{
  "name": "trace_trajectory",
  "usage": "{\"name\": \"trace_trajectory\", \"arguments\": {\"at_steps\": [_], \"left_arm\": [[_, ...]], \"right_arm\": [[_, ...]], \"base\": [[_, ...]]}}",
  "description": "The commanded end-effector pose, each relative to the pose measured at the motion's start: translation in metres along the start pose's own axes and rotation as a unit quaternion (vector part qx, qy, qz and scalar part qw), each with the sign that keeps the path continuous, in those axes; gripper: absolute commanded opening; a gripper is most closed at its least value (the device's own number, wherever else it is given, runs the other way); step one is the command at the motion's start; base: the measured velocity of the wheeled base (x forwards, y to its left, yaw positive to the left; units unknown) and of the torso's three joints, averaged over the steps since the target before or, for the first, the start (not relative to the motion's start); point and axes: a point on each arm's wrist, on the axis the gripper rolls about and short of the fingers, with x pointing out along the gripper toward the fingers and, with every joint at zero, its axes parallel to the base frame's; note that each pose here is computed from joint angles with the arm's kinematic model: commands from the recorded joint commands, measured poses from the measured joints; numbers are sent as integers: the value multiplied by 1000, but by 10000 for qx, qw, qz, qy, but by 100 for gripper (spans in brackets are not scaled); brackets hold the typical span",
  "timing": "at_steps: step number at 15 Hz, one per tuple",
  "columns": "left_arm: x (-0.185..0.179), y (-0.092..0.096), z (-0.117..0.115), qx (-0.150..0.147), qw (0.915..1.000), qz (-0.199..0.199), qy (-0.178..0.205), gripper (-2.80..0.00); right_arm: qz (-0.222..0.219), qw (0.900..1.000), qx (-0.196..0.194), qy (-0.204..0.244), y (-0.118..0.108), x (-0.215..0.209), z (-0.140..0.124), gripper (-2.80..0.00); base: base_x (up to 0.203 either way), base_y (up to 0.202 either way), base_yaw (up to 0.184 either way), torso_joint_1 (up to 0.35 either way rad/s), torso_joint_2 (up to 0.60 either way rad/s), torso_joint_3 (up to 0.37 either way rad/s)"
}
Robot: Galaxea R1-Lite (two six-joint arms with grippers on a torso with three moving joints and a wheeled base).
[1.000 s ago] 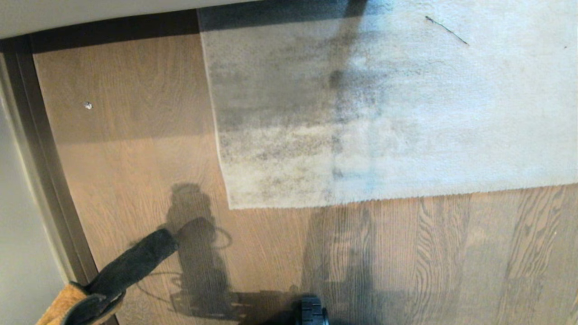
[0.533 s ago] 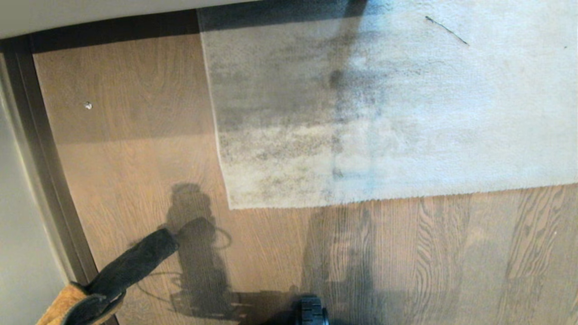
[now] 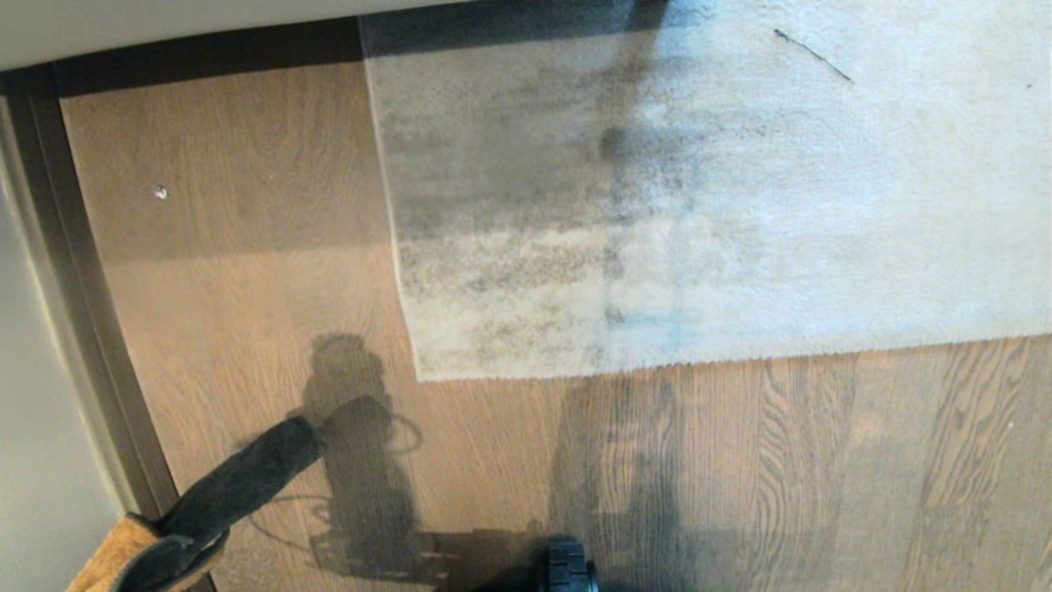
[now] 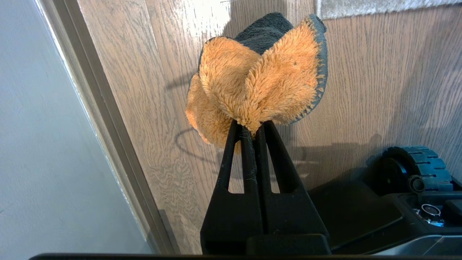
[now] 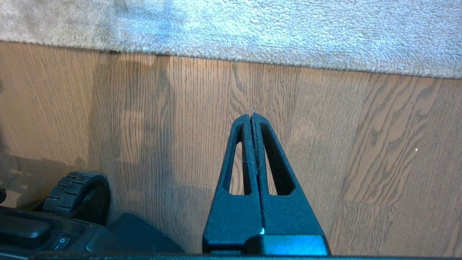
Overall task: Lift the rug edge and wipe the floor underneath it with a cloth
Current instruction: Put down the rag
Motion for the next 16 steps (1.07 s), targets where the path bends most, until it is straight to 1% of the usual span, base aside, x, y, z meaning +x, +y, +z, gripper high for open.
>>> {"name": "trace_trajectory", "arguments": {"at_steps": [1, 8, 9, 10, 12, 16], "left_arm": [[0, 0, 0, -4, 10000, -1, 0, -280], [0, 0, 0, -59, 10000, 36, 2, -280], [-1, 0, 2, -71, 10000, 34, -43, -280], [-2, 0, 8, -82, 9999, 30, -90, -280], [-1, 1, 20, -132, 9999, 42, -11, -280], [8, 3, 53, -142, 9999, 26, 76, -280]], "right_arm": [[6, 10000, -5, 1, 0, 0, 0, -280], [6, 10000, -12, 1, 0, 0, 0, -280], [6, 10000, -7, 1, 0, 0, 0, -280], [6, 10000, -12, 1, 0, 0, 0, -280], [6, 10000, -12, 1, 0, 0, 0, -280], [6, 10000, -5, 1, 0, 0, 0, -280]], "base": [[0, 0, 0, 0, 0, 0], [0, 0, 0, 0, 0, 0], [0, 0, 0, 0, 0, 0], [0, 0, 0, 0, 0, 0], [0, 0, 0, 0, 0, 0], [0, 0, 0, 0, 0, 0]]}}
